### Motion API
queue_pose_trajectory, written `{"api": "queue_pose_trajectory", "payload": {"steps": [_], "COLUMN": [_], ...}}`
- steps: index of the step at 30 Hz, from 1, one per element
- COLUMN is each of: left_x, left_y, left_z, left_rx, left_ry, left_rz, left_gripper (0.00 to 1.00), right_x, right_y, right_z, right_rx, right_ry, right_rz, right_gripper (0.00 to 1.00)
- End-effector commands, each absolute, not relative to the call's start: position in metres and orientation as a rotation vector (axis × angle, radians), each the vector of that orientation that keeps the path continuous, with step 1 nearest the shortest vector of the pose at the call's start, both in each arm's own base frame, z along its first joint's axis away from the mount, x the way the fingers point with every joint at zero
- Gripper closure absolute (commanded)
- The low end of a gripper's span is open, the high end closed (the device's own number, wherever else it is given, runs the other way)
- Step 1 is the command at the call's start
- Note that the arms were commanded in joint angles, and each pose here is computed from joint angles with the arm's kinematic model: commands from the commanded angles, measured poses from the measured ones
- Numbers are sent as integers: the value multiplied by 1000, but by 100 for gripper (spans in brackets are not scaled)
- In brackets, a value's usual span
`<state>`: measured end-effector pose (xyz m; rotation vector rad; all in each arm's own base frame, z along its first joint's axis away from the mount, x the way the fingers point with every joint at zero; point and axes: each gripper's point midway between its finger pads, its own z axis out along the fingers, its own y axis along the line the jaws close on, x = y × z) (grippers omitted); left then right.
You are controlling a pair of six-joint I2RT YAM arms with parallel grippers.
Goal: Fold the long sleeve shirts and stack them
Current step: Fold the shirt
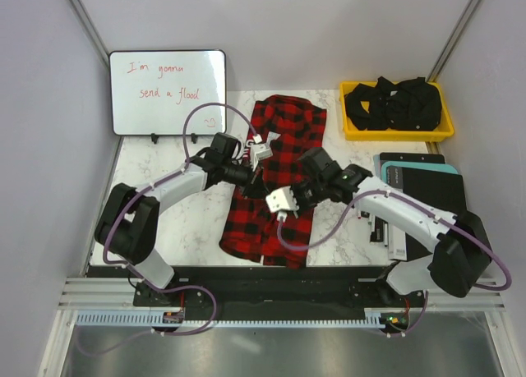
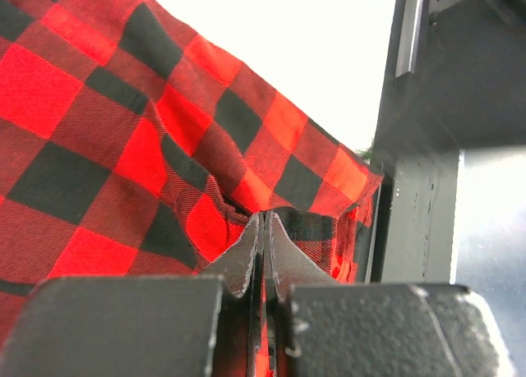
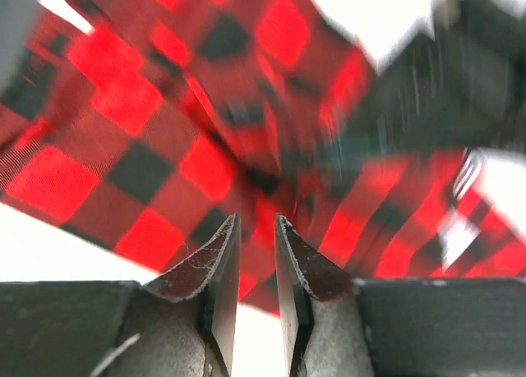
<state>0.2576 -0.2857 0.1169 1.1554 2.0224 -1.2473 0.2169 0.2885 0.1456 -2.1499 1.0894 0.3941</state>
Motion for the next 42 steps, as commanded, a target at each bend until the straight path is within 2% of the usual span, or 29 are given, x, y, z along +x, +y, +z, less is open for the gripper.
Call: {"api": "queue_pose_trajectory", "payload": {"steps": [1,7,8,10,14,16,20,24,30,35,42], "left_x": [247,221,218,214,211,216,238,257,269,287,319], "left_y": [-301,-306,-303,-300,-284,-274,-252,-238,-248,-254,-256], "left_z": [145,118,114,113,128,130,111,85,72,39,18], "left_rx": [1195,1245,1242,1259,1285,1271,1178,1017,899,798,727], "left_ry": [1952,2029,2062,2063,2016,2030,2176,2380,2490,2610,2649], "left_rz": [-1253,-1255,-1248,-1242,-1166,-1114,-958,-978,-1033,-1028,-1012], "left_gripper": [98,97,87,75,56,50,51,53,55,60,64], "right_x": [259,304,310,320,333,344,368,396,435,466,509], "right_y": [242,214,209,212,228,237,240,240,236,227,218], "right_z": [136,142,140,135,128,116,87,54,25,-4,5], "right_rx": [-1887,-1505,-1458,-1357,-1174,-1089,-1048,-1014,-1026,-999,-957], "right_ry": [1543,1896,1939,2041,2199,2285,2363,2428,2452,2501,2447], "right_rz": [493,597,602,630,756,808,755,679,532,448,369], "right_gripper": [69,68,66,66,66,67,69,71,75,77,78]}}
